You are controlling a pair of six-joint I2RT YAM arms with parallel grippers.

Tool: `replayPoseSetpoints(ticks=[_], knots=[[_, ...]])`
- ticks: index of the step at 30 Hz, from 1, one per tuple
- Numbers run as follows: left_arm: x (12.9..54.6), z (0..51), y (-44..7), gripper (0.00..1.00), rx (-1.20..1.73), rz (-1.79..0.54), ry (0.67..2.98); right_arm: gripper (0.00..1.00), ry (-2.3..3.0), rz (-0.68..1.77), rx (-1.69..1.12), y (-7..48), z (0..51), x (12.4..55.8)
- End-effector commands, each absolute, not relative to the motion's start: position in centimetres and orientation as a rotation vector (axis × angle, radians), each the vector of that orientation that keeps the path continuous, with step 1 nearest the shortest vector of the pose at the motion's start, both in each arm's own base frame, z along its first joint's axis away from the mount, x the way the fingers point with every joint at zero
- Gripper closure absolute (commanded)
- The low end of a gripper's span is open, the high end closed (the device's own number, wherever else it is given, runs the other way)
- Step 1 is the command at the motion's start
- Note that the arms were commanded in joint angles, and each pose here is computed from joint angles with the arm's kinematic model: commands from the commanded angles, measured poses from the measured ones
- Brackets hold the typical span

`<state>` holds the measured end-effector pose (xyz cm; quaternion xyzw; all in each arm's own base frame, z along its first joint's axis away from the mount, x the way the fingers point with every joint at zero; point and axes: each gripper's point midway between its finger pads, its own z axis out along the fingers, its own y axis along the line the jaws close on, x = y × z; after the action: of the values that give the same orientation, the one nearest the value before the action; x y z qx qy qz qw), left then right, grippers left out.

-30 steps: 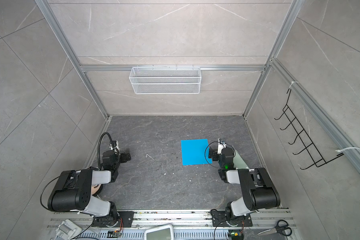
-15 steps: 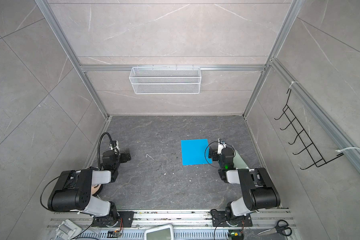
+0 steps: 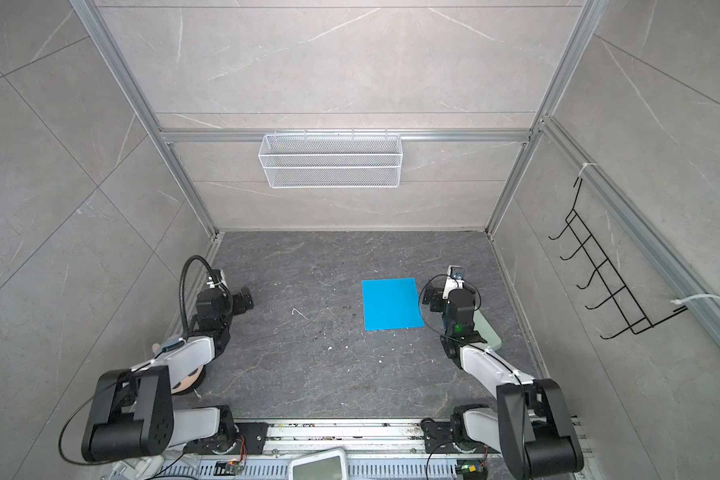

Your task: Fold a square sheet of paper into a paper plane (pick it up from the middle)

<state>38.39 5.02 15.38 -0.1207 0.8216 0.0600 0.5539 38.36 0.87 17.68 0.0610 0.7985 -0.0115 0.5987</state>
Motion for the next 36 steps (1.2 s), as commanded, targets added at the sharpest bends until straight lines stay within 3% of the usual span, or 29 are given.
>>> replayPoseSetpoints(ticks=[1, 9, 14, 27, 36], knots=[[37.7, 18.9, 5.3, 0.0, -0.437, 0.07, 1.93, 0.01, 2.033, 0.055, 0.325, 1.1, 18.2, 37.9], [38.0, 23.7, 0.3, 0.0, -0.489, -0.351, 2.017, 0.01, 2.367, 0.449, 0.284, 7.9, 14.5, 38.9], [37.6, 23.7, -1.6, 0.0, -0.411, -0.452, 2.054, 0.05, 2.482, 0.563, 0.228, 10.6, 10.9, 39.1], [38.0, 22.0, -3.1, 0.0, -0.345, -0.522, 2.137, 0.11, 2.68, 0.538, 0.155, 14.5, 4.5, 41.7], [38.4, 20.6, -3.7, 0.0, -0.352, -0.571, 2.185, 0.12, 2.753, 0.521, 0.115, 16.2, 2.1, 40.7]])
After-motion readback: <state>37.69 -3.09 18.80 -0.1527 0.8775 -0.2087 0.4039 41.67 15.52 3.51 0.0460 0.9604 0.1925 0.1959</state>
